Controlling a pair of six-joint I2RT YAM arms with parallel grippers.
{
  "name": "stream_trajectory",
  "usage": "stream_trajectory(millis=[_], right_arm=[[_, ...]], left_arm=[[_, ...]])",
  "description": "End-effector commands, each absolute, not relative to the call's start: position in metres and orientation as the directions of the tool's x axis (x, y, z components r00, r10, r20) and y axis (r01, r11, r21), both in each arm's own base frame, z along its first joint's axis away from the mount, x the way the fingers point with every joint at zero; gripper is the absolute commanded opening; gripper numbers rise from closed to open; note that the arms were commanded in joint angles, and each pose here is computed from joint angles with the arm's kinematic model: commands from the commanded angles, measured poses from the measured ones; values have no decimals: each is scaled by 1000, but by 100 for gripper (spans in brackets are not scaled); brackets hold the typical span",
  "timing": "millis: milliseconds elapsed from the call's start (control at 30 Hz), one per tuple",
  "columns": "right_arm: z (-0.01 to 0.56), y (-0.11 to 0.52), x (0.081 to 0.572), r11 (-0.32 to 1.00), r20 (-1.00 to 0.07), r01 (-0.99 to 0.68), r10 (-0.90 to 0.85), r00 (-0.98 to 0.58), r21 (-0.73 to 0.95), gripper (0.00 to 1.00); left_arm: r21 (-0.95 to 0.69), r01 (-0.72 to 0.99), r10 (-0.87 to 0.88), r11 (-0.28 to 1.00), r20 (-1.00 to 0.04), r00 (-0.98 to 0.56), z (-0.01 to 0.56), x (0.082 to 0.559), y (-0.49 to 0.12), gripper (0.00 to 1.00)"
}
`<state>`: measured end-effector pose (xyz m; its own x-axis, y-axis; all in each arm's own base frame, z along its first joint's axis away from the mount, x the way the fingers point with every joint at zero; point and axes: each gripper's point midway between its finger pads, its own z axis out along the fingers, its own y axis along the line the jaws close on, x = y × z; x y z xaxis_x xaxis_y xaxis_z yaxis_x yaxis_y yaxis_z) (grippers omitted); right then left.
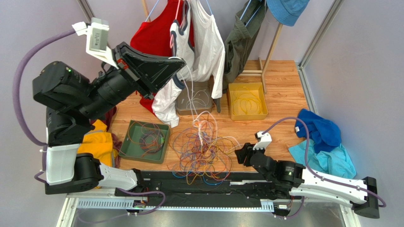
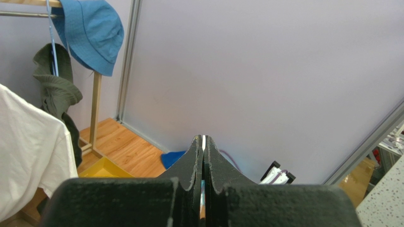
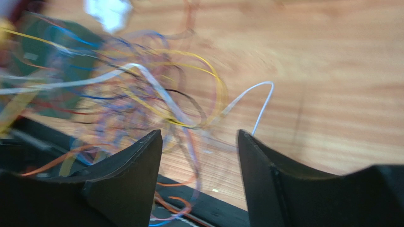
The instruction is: Untangle the cables
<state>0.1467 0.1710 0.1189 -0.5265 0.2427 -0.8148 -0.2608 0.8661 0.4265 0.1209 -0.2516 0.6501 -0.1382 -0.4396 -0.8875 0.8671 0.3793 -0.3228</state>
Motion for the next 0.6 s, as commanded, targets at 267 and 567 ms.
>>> stream_trajectory(millis=[267,567], right_arm=[[328,243,135,583,-884,-666,340,-321,466,76],[336,300,134,517,-904,-743,281,-323,426,75]], left_arm=[[-310,890,-365,336,-913,-181,629,121,-285,0],[-332,890,-316,312,-920,-232,610,121,-303,0]])
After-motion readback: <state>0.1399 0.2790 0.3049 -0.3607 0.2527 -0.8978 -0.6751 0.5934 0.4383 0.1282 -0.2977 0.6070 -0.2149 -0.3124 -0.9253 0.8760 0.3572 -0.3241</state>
